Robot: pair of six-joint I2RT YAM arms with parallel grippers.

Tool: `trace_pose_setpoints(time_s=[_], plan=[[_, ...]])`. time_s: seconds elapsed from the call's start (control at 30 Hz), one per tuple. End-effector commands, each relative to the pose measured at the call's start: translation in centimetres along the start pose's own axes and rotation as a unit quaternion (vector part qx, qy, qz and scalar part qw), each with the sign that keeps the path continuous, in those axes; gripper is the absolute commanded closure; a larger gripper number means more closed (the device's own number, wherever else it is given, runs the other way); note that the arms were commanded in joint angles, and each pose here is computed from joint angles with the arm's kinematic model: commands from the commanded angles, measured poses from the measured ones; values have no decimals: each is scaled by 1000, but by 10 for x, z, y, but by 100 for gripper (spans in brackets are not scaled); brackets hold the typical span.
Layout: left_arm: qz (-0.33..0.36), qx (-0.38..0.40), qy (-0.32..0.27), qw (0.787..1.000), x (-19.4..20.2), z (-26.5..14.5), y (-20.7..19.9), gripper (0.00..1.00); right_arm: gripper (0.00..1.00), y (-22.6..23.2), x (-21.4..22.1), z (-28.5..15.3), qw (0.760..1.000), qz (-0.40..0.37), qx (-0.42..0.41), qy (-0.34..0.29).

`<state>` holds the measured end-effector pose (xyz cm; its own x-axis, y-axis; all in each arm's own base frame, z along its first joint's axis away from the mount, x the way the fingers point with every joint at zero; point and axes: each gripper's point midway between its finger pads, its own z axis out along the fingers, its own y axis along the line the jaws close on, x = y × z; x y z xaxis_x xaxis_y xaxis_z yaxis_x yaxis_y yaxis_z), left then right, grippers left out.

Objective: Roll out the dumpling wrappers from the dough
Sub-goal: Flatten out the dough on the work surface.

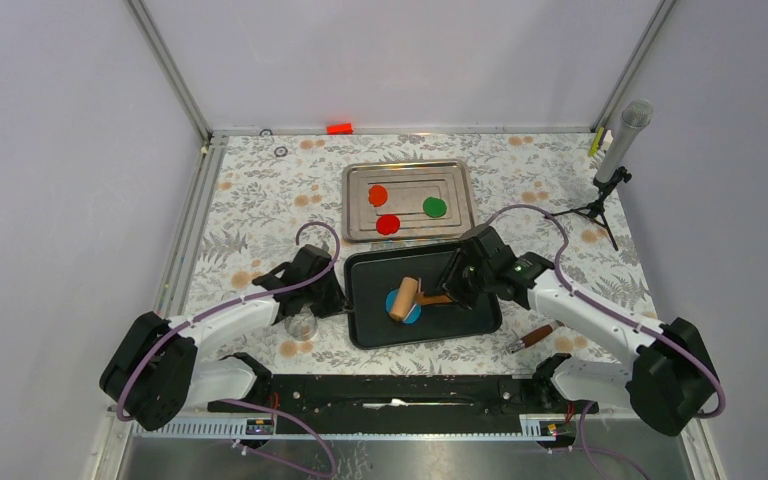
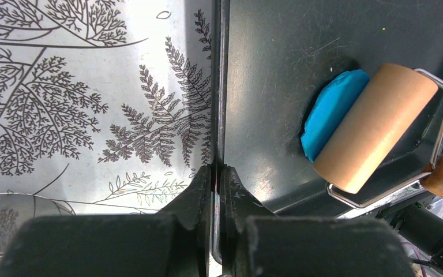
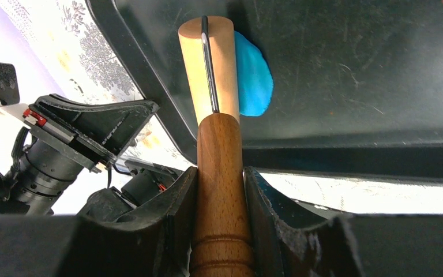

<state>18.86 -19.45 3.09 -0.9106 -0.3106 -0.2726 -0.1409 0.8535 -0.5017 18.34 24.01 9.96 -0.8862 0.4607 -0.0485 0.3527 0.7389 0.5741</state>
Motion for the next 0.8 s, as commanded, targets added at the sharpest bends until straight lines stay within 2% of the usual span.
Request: trace_pose_setpoints(time_s=[0.0,0.2,0.33,0.43,0.6,0.77], plan=[[4,39,-15,999,-8,-8,-21,100,100,-89,27,-14,987,19,156,26],[8,39,-15,999,-8,-10,-21,100,100,-98,43,-9,987,59,142,53],[7,39,-16,999,-8,-11,-21,100,100,-85,31,10,988,65,133,38],[8,41,-16,999,-9,-12,-23,100,100,-91,24,18,985,60,157,27],[6,39,-17,999,-7,-14,-20,100,100,-105,34,4,984,70,161,32],[4,40,-22,999,-8,-16,-20,100,100,-106,52,-14,982,116,140,55]])
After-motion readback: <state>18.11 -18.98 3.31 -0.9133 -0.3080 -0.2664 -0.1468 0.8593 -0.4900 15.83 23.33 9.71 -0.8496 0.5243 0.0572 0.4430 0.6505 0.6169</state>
